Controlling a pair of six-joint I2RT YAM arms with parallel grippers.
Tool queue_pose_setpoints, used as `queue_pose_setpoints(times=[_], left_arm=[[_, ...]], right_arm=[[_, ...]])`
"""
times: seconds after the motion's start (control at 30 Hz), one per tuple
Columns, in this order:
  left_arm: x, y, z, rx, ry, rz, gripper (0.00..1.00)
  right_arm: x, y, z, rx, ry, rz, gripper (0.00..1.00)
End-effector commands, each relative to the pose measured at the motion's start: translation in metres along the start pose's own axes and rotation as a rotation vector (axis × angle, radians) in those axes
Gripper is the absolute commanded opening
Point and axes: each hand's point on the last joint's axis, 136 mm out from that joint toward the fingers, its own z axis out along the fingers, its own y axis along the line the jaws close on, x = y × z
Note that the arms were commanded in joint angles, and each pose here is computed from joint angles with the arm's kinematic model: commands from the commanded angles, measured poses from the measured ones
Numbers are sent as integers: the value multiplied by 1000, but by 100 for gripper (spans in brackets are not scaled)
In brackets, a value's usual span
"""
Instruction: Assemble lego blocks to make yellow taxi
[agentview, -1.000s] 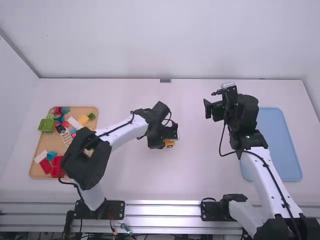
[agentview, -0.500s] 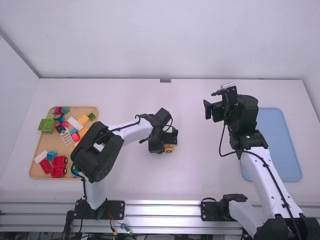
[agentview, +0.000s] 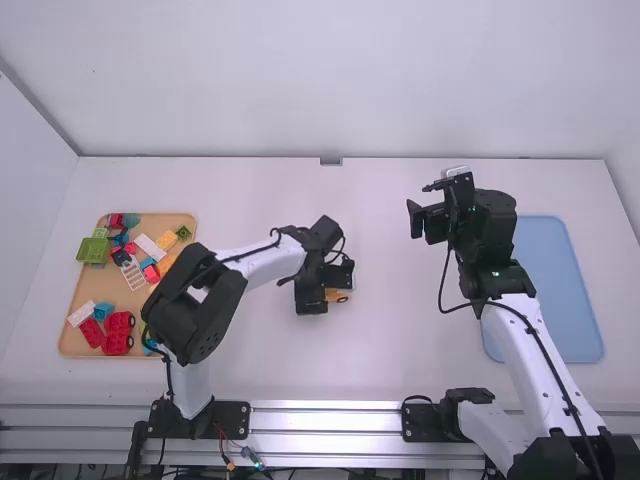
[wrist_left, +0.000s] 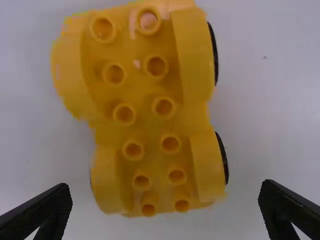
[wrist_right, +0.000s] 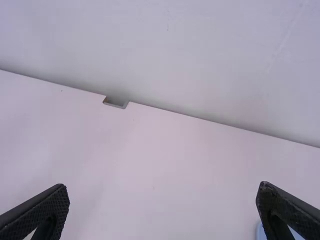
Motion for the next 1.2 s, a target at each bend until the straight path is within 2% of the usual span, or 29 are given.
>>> queue_pose_setpoints(times=[0.0, 0.17, 0.3, 0.33, 0.37, 0.5, 0.6, 0.63, 0.7, 0.73, 0.83, 0.9, 1.0, 1.17], left_arm=[[-7, 23, -21, -45, -36, -61, 99], [0, 40, -64, -90, -63, -126, 99], [22, 61, -104, -164, -105, -286, 99], [38, 73, -118, -197, -123, -378, 99], [40, 74, -119, -200, -125, -390, 99], [106, 113, -148, -314, -156, -769, 99], [201, 141, -165, -496, -92, -1251, 99], [201, 141, -165, -496, -92, -1251, 99], [247, 142, -168, -519, -66, -1369, 99], [253, 142, -168, -519, -64, -1380, 99], [307, 143, -167, -502, -87, -1451, 99], [330, 139, -167, -475, -85, -1478, 99], [360, 134, -161, -405, -68, -1487, 99], [385, 139, -143, -278, -2, -1383, 99]], right_arm=[[-21, -1, -3, -2, -44, -5, 99], [-22, -1, -3, -2, -47, -7, 99], [-22, -1, -3, -2, -47, -6, 99], [-22, -1, -3, 0, -47, -6, 99], [-22, -1, -3, 1, -47, -5, 99], [-22, 0, -3, -2, -47, -6, 99], [-23, 6, -3, -16, -51, -13, 99], [-23, 6, -3, -16, -51, -13, 99], [-26, 10, -2, -26, -62, -19, 99], [-27, 11, -2, -27, -64, -20, 99], [-33, 19, -2, -47, -88, -33, 99], [-36, 24, -2, -57, -97, -39, 99], [-39, 30, -2, -71, -110, -47, 99], [-45, 38, -2, -88, -132, -57, 99]])
